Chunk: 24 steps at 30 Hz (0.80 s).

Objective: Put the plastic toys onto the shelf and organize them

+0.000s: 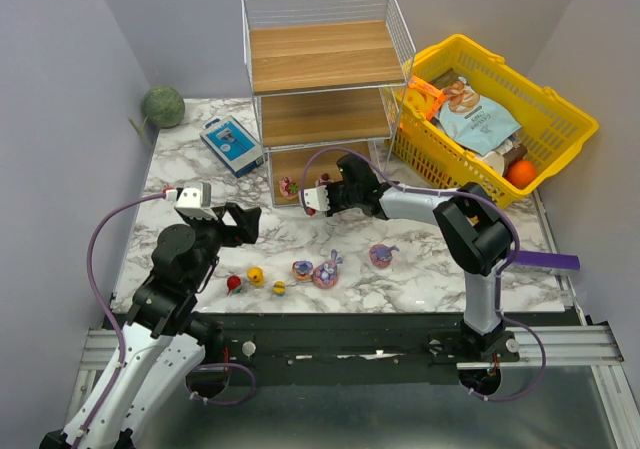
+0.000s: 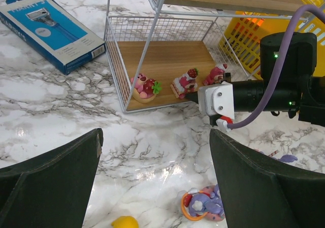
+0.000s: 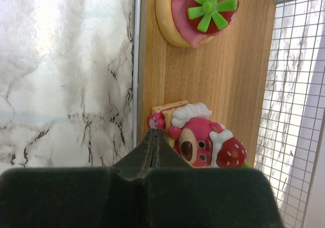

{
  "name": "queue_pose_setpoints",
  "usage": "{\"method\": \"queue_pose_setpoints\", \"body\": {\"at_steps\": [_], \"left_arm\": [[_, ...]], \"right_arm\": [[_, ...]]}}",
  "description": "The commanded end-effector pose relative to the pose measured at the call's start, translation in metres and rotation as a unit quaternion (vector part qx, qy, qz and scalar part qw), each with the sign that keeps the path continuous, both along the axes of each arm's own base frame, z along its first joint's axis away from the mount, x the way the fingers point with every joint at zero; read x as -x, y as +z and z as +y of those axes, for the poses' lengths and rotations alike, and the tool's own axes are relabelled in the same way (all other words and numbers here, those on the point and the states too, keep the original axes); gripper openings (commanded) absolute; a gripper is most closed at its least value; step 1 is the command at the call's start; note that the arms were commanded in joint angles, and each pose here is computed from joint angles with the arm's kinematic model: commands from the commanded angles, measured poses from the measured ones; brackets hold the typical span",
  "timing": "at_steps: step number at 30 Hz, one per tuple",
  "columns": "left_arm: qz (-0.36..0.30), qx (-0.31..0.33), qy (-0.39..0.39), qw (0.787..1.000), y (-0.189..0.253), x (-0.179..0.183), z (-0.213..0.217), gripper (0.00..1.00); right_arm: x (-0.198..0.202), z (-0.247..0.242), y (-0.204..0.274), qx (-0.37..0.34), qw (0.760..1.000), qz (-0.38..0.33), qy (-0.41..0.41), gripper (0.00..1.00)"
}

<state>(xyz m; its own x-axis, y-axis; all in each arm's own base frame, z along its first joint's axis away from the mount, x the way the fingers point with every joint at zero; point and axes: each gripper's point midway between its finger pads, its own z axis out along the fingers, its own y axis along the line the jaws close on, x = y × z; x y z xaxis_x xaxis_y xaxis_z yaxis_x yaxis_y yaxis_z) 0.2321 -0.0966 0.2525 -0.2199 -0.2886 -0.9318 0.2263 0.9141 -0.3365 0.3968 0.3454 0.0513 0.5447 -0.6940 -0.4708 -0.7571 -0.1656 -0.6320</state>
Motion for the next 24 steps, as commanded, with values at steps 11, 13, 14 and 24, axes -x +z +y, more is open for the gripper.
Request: {"method": "queue_pose_setpoints", "body": {"at_steps": [11, 13, 14, 24], "left_arm": [[-0.004, 0.004, -0.008, 1.0, 0.001, 0.002, -0.002, 0.94], [-0.003, 0.004, -0.008, 1.0, 0.0, 0.002, -0.002, 0.94], [-0.003, 0.003, -0.008, 1.0, 0.0, 0.002, -0.002, 0.94], [-0.003, 0.004, -0.008, 1.0, 0.0, 0.002, -0.002, 0.94]], "right_arm": [[-0.004, 0.007, -0.008, 0.004, 1.0, 0.005, 0.001, 0.01], [-0.004, 0.007, -0.007, 0.004, 1.0, 0.003, 0.001, 0.01], [-0.005, 0.005, -0.009, 0.008, 1.0, 0.002, -0.002, 0.01], [-0.012, -0.002, -0.009, 0.018, 1.0, -0.011, -0.01, 0.01]]}}
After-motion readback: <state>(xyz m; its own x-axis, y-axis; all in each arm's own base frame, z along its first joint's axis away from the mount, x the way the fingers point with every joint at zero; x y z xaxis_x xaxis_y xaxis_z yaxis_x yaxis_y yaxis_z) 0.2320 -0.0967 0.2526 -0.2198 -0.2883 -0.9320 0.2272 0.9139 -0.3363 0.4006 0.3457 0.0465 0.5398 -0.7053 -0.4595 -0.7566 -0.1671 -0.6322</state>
